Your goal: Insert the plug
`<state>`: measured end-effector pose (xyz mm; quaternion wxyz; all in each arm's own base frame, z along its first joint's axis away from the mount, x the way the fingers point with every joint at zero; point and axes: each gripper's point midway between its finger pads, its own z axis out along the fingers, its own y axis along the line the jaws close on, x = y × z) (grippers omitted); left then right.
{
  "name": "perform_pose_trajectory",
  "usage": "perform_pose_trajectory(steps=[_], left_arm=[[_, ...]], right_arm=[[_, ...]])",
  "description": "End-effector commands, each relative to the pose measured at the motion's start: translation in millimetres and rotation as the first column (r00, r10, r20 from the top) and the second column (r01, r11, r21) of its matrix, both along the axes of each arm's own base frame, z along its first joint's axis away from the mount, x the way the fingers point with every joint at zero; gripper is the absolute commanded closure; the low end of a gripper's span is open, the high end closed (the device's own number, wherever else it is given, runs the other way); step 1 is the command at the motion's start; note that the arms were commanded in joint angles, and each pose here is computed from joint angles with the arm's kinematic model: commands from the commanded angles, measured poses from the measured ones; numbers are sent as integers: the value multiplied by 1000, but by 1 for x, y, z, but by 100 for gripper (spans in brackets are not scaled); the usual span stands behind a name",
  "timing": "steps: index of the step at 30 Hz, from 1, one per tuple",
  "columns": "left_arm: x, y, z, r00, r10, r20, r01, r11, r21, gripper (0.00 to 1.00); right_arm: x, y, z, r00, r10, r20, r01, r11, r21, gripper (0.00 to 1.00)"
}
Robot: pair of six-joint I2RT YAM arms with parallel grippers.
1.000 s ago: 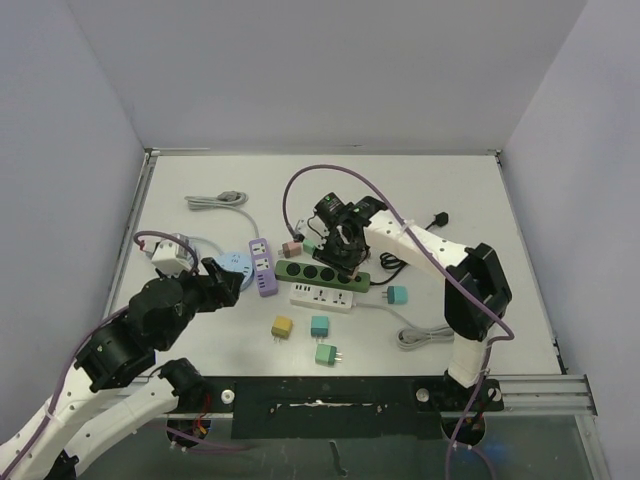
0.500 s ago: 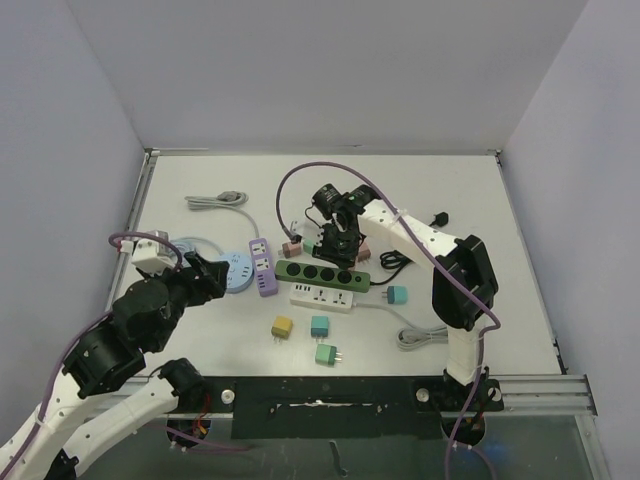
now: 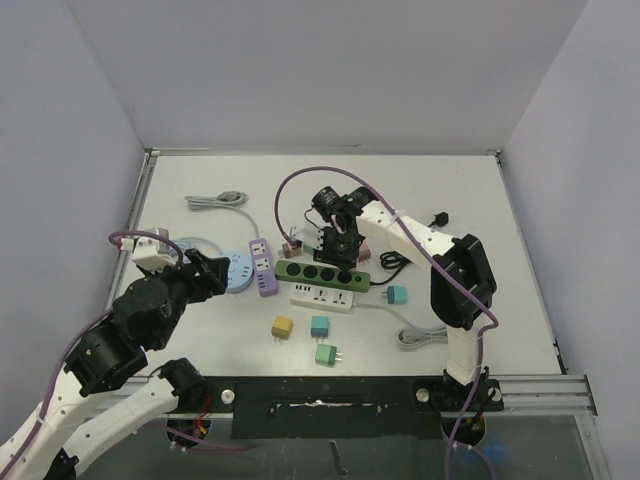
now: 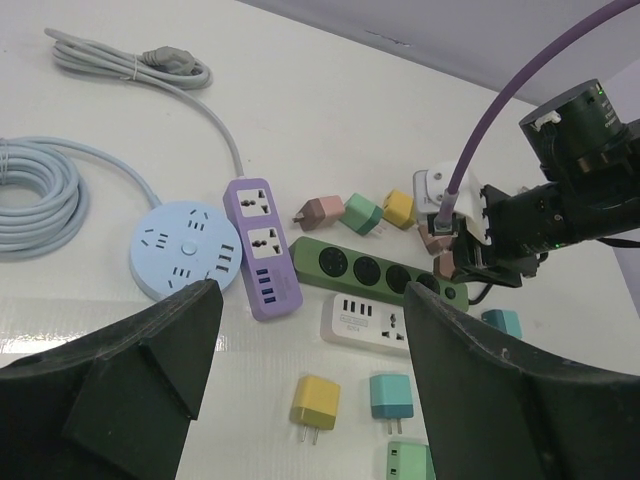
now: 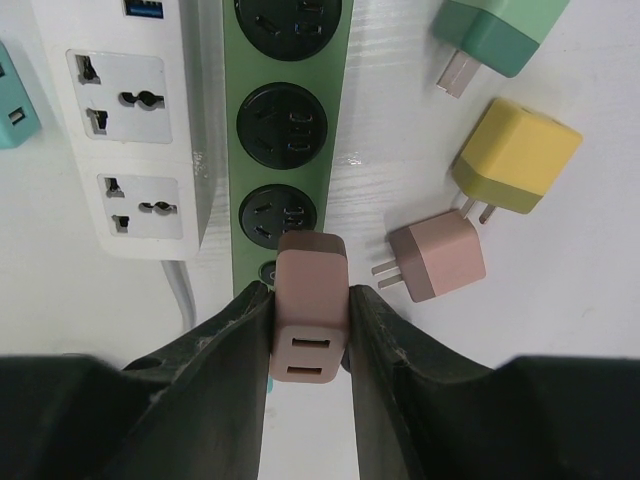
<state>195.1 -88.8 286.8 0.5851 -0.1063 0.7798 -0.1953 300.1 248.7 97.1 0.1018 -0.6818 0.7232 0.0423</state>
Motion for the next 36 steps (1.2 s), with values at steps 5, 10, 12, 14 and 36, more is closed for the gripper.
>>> perform_pose_trajectory(steps=[5, 10, 12, 14, 36], left_arm=[[4, -6, 24, 998, -10, 66, 14, 998, -55, 29], [4, -5, 23, 998, -9, 67, 13, 999, -50, 29], [4, -5, 23, 998, -10, 67, 13, 999, -51, 29], [4, -5, 23, 998, -8, 68, 12, 999, -51, 29], [4, -4, 21, 997, -7, 71, 11, 999, -50, 29]], right_arm=[[4, 9, -17, 998, 57, 6, -57, 998, 8, 85], [2, 12, -24, 998, 69, -5, -69, 998, 8, 86], [2, 12, -26, 998, 70, -8, -70, 998, 7, 86], [0, 14, -26, 997, 76, -17, -75, 997, 20, 86], [-3, 9, 6, 998, 63, 27, -65, 995, 75, 88]])
